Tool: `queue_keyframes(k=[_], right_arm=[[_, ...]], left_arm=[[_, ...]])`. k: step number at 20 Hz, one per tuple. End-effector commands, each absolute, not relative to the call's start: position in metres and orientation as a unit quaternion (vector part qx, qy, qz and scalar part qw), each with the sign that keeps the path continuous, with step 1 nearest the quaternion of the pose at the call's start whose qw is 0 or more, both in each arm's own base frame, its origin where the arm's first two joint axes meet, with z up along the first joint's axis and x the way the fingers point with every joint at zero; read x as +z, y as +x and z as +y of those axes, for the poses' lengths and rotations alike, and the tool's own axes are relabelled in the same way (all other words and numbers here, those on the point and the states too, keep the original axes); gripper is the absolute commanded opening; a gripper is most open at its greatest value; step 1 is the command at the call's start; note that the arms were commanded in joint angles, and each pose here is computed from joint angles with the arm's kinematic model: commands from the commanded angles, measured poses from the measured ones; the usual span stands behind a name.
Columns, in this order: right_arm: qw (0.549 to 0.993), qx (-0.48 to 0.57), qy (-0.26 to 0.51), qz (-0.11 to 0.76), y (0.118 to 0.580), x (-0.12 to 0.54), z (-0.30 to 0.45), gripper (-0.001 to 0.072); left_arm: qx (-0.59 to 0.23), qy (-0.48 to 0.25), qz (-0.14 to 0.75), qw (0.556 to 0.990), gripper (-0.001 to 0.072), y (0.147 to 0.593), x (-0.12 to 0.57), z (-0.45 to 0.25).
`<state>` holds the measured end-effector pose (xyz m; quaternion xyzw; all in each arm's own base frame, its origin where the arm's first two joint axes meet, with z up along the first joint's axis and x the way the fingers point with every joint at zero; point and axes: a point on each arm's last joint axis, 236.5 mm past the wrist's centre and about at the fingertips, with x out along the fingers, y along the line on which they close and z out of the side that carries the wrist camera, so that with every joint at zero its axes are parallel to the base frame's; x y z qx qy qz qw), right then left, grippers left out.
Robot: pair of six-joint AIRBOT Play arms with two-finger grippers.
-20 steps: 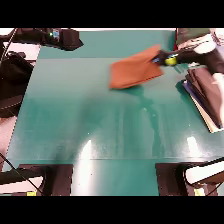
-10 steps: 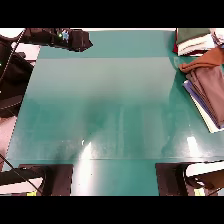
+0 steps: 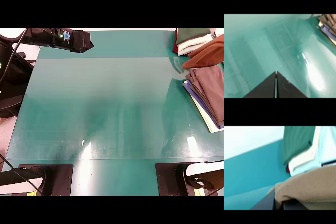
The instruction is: Fold the shirts.
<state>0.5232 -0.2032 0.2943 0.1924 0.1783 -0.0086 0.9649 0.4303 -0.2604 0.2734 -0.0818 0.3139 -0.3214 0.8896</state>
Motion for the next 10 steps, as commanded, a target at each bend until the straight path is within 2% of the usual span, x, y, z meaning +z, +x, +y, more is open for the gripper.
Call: queue_keyframes(k=[1, 6, 10], right_arm=[[0.974, -0.007, 0.155, 0.165, 0.51, 0.315, -0.198, 0.002], [0.959, -0.064, 0.11, 0.253, 0.461, 0.262, -0.221, 0.002], [0.923, -0.136, 0.106, 0.343, 0.392, 0.207, -0.254, 0.002]], left_arm=[[-0.322, -0.08, 0.315, 0.889, 0.0028, 0.43, 0.273, -0.26], [-0.323, -0.075, 0.327, 0.885, 0.0028, 0.426, 0.267, -0.26], [-0.327, -0.065, 0.324, 0.885, 0.0028, 0.426, 0.267, -0.26]])
